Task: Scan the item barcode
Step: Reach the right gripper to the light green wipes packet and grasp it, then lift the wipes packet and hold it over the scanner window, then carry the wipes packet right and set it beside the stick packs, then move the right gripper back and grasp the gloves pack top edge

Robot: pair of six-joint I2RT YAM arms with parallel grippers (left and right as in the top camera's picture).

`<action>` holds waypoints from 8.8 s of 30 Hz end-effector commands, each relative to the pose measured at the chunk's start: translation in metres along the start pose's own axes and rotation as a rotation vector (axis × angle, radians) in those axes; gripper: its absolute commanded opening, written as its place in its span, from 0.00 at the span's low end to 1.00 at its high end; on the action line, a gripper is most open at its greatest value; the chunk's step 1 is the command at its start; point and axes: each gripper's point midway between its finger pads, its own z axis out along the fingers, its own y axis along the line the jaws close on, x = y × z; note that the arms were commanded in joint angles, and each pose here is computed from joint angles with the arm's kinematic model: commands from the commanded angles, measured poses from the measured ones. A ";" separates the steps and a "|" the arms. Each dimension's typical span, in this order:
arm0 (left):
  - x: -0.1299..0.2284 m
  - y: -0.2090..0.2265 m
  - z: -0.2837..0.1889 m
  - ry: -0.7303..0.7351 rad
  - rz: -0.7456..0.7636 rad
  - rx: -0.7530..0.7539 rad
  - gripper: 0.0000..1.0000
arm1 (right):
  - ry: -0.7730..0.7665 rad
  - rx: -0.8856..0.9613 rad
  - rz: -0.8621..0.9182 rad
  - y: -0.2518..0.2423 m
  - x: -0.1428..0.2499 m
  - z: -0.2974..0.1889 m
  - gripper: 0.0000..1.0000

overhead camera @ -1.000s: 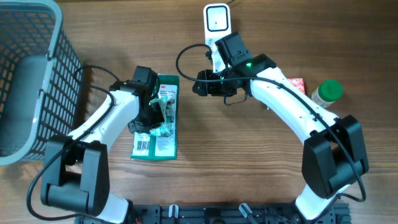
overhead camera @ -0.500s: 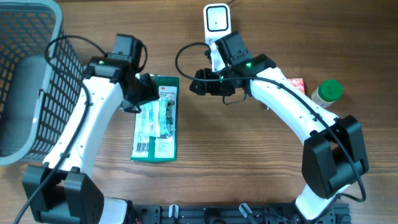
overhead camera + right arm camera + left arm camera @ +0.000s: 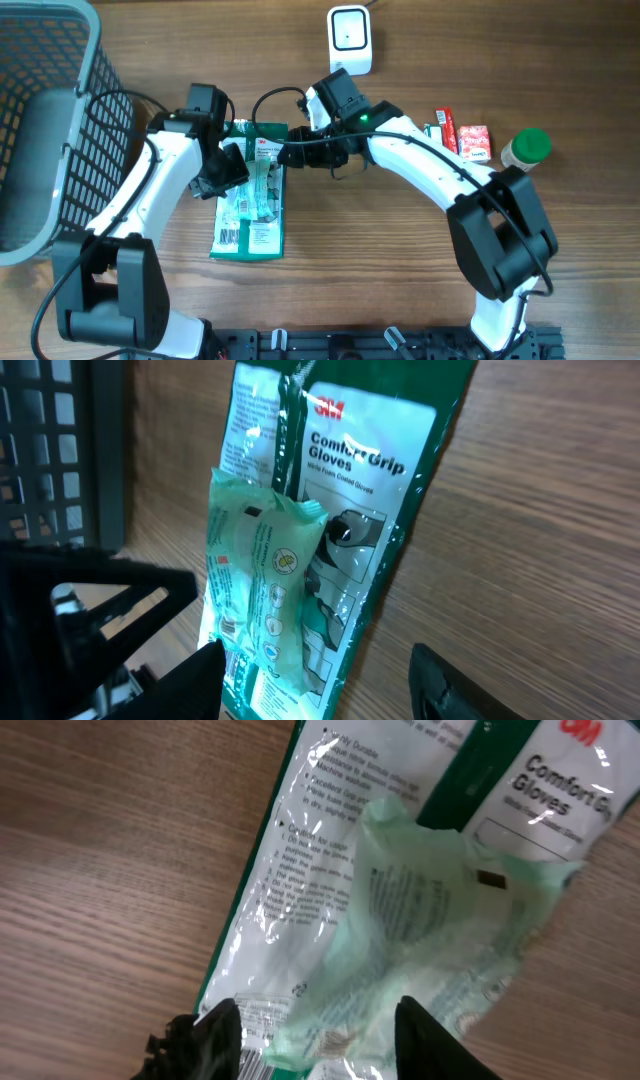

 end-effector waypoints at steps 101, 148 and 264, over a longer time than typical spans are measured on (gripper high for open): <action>-0.077 0.037 -0.046 -0.251 -0.203 0.151 1.00 | -0.666 0.850 -1.289 0.083 -0.148 -0.217 0.04; -0.028 -0.024 -0.007 -0.214 0.074 0.091 1.00 | -0.738 1.236 -1.106 -0.103 -0.256 -0.106 0.04; 0.036 -0.021 0.072 0.048 0.123 0.060 0.43 | 0.185 0.096 0.248 -0.072 0.046 0.064 0.85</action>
